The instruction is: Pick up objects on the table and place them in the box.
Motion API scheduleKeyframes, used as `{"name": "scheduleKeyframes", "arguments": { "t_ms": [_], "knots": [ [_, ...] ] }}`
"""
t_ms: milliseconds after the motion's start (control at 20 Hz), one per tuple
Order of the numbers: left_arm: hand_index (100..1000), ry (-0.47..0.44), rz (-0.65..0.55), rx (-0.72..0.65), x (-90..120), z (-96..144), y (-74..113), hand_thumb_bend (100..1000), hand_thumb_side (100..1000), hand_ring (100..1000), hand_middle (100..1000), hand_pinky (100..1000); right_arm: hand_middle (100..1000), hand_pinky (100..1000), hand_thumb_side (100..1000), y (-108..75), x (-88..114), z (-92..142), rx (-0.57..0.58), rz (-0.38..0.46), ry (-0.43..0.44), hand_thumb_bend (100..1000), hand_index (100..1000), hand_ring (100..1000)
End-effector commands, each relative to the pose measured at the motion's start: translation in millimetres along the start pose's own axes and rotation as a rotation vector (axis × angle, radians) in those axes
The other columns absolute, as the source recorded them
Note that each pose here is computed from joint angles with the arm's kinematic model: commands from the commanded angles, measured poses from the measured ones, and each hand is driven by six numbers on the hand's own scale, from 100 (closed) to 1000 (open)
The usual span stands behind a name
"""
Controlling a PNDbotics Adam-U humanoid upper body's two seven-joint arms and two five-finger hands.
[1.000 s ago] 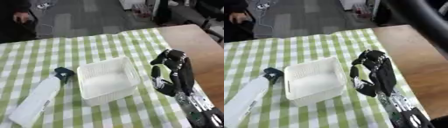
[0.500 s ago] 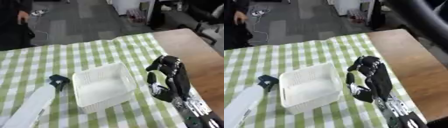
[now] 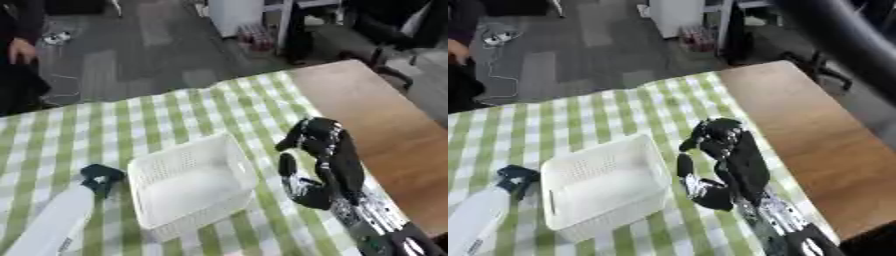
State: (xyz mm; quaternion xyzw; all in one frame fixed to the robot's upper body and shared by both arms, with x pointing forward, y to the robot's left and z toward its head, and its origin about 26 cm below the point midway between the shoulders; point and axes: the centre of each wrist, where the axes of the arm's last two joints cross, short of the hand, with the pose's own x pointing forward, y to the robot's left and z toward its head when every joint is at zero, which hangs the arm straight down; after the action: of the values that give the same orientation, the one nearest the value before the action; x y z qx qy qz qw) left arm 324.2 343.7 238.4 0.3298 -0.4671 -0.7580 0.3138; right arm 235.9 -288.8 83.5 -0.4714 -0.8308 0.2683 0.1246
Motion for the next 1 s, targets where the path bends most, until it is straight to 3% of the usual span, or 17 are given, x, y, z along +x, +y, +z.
{"name": "scheduleKeyframes", "arguments": {
  "t_ms": [50, 450, 1000],
  "knots": [
    [861, 0.025, -0.032, -0.117, -2.5, -1.6, 9.1, 155, 1000, 722, 784, 534, 399, 239, 937, -4.6, -3.7, -6.7, -0.007, 0.003, -0.030, 100, 489, 373],
    [842, 0.000, -0.056, -0.307, 4.3, -31.7, 12.5, 178, 1000, 697, 801, 501, 405, 240, 942, -6.2, -7.0, -10.2, 0.010, 0.002, -0.039, 100, 489, 374],
    [818, 0.017, -0.215, -0.389, 17.4, -77.1, -7.1, 139, 1000, 695, 789, 493, 412, 240, 947, -8.5, -12.3, -17.7, 0.027, -0.008, -0.056, 100, 490, 374]
  ]
}}
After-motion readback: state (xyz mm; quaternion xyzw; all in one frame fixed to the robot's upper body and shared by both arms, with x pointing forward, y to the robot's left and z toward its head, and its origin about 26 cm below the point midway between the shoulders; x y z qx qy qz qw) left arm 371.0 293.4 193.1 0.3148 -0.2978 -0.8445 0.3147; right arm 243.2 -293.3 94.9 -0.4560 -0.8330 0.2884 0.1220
